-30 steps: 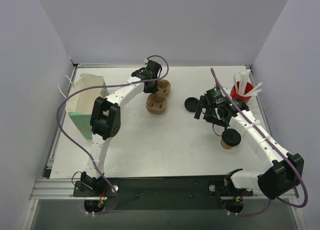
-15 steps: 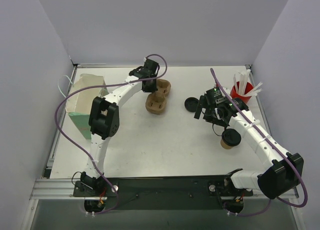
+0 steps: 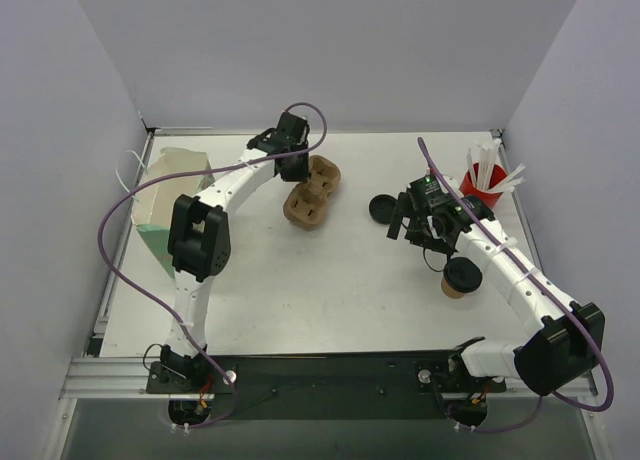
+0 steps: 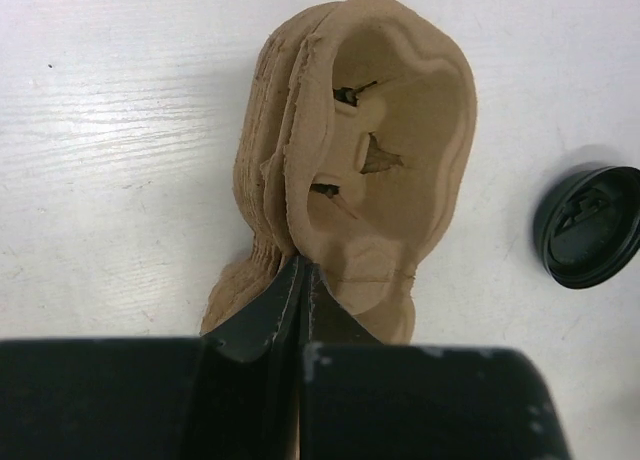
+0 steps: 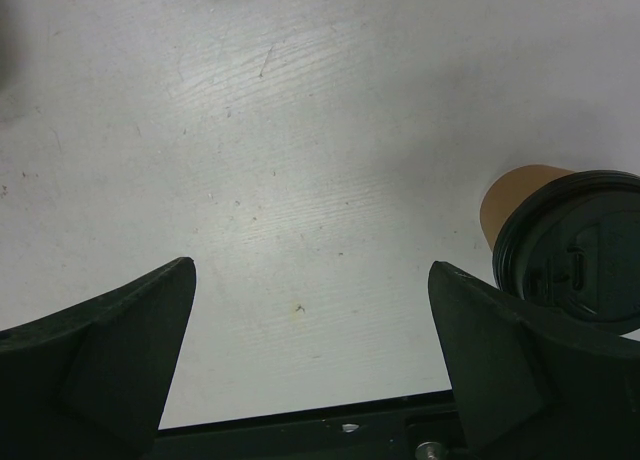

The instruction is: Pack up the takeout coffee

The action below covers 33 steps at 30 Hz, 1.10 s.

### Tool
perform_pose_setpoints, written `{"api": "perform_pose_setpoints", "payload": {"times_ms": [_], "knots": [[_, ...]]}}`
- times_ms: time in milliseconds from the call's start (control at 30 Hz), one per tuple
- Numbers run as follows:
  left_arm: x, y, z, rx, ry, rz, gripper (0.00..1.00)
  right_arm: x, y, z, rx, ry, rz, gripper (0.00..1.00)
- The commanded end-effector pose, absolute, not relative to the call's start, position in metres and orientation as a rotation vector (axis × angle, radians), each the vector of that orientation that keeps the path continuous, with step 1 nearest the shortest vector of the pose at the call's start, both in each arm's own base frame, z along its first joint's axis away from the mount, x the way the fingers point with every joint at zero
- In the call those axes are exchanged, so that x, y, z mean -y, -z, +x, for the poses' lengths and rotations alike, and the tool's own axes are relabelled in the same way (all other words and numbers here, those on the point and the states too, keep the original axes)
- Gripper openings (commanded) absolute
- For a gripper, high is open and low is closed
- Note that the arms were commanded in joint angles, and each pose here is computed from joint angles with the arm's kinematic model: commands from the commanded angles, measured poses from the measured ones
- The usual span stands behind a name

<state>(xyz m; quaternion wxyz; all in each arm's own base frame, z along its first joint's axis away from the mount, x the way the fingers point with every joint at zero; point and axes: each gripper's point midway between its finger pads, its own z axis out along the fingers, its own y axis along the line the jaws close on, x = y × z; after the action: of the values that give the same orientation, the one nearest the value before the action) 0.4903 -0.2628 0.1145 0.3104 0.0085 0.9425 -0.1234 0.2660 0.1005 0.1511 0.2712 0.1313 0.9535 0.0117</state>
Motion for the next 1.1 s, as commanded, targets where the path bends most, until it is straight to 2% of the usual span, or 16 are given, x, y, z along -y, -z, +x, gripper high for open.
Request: {"api": "perform_pose_setpoints", "payload": {"times_ms": [0, 467, 1067], "knots": [[0.263, -0.17, 0.504, -2.353, 0.48, 0.013, 0.0, -0.099, -0.146, 0.263, -2.58, 0.0, 0.347, 0.95], [0.257, -0.146, 0.478, -2.37, 0.829, -0.201, 0.0, -0.115, -0.15, 0.269, -2.581, -0.011, 0.297, 0.95], [0.253, -0.184, 0.483, -2.285, 0.931, -0.218, 0.0, -0.121, -0.153, 0.27, -2.579, -0.01, 0.272, 0.95]]}}
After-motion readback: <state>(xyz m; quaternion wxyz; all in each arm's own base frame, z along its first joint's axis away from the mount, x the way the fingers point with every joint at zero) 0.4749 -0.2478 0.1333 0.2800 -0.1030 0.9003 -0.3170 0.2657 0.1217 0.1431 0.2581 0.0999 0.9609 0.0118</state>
